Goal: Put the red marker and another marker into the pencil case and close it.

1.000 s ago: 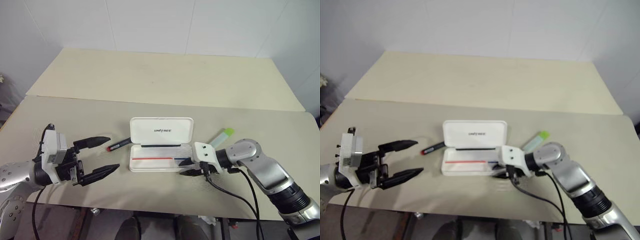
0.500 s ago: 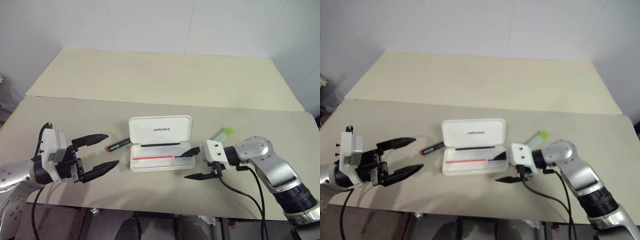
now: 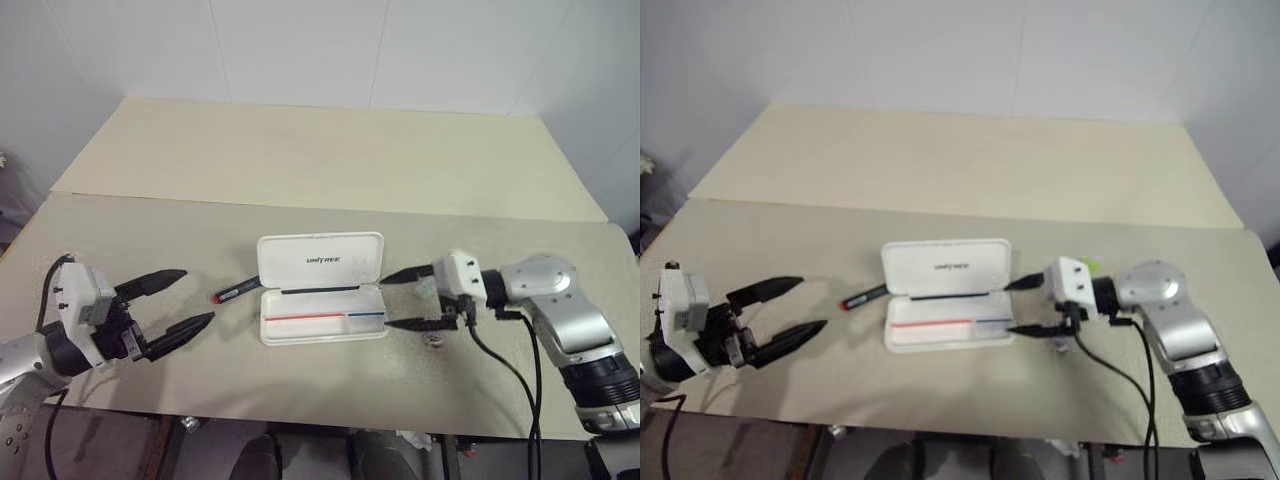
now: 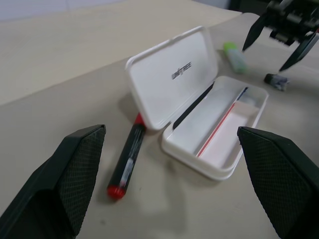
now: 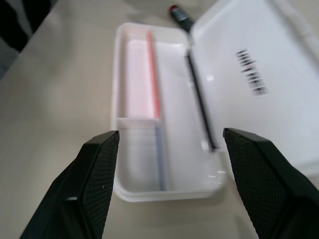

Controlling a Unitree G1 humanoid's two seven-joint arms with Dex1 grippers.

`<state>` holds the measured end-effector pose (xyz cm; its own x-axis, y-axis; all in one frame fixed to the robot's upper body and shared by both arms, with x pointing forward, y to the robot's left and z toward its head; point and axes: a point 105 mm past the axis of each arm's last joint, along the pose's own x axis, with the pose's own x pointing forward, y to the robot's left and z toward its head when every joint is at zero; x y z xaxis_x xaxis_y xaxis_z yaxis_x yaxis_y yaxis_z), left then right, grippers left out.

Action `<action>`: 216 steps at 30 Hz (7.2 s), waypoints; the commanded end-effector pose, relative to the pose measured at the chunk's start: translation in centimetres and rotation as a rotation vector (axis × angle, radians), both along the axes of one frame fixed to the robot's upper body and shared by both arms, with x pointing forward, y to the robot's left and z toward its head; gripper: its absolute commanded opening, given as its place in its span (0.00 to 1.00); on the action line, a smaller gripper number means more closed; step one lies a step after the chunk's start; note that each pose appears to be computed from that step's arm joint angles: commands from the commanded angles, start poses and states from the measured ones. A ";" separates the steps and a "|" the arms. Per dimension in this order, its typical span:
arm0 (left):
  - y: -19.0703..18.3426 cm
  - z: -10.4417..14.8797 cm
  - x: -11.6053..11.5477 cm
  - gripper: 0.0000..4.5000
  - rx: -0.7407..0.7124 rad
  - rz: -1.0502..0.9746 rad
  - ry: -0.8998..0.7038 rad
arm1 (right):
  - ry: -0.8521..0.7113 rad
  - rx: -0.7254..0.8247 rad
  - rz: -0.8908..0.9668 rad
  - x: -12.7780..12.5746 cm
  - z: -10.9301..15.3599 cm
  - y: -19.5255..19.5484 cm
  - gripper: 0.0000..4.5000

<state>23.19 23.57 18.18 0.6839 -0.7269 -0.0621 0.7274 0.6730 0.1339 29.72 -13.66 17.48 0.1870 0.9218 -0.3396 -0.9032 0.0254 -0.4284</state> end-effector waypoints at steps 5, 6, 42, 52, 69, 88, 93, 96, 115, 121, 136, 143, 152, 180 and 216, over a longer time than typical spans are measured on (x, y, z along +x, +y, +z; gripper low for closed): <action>2.8 -1.1 2.5 1.00 -0.031 0.059 0.027 | -0.029 0.081 -0.032 1.2 2.6 -1.5 0.78; 3.0 -1.6 2.9 1.00 -0.039 0.056 0.054 | -0.031 0.078 -0.037 1.3 2.6 -1.6 0.78; -0.4 -7.0 10.4 1.00 0.343 -0.226 0.215 | -0.076 0.085 -0.170 1.2 2.1 -2.5 0.78; -0.6 -7.5 11.4 0.57 0.349 -0.186 0.195 | -0.084 0.081 -0.184 1.2 2.3 -3.1 0.79; 2.5 -2.1 12.7 0.14 0.349 0.056 -0.005 | -0.108 0.110 -0.193 1.8 2.7 -3.6 0.79; -7.8 10.0 8.4 0.14 0.269 -0.326 -0.215 | -0.081 0.250 -0.082 1.1 4.0 -3.5 0.79; -11.5 9.8 7.0 0.14 0.244 -0.493 -0.189 | -0.079 0.254 -0.083 0.8 4.0 -3.7 0.79; -13.7 8.2 6.4 0.14 0.231 -0.596 -0.134 | -0.067 0.229 -0.118 0.8 3.7 -4.2 0.79; -16.6 0.5 6.6 0.14 0.293 -0.616 0.045 | -0.082 0.189 -0.291 0.1 3.7 -8.2 0.99; -16.5 -1.4 7.2 0.14 0.319 -0.567 0.082 | -0.044 0.177 -0.294 -0.2 3.1 -8.4 0.99; -16.3 -3.4 7.6 0.14 0.365 -0.510 0.155 | -0.058 0.140 -0.342 0.7 2.5 -8.1 0.99; -15.3 -3.8 7.6 0.14 0.426 -0.495 0.175 | -0.065 0.142 -0.335 0.8 2.5 -7.9 0.99; -14.9 -3.6 8.1 0.14 0.427 -0.465 0.175 | -0.064 0.147 -0.334 0.9 2.5 -7.7 0.99; -15.3 2.8 5.5 0.99 0.215 -0.517 -0.128 | 0.054 0.119 -0.631 2.3 -1.9 -8.3 1.00; -8.1 0.6 2.2 0.99 0.173 -0.370 0.007 | -0.187 -0.660 -0.022 7.9 2.1 -7.4 1.00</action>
<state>25.91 15.53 17.64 0.3697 -0.9011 -0.2265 0.9268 0.3405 0.1583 37.77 -21.01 19.21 0.3319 0.5537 -0.7637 -0.8235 -0.2249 -0.5209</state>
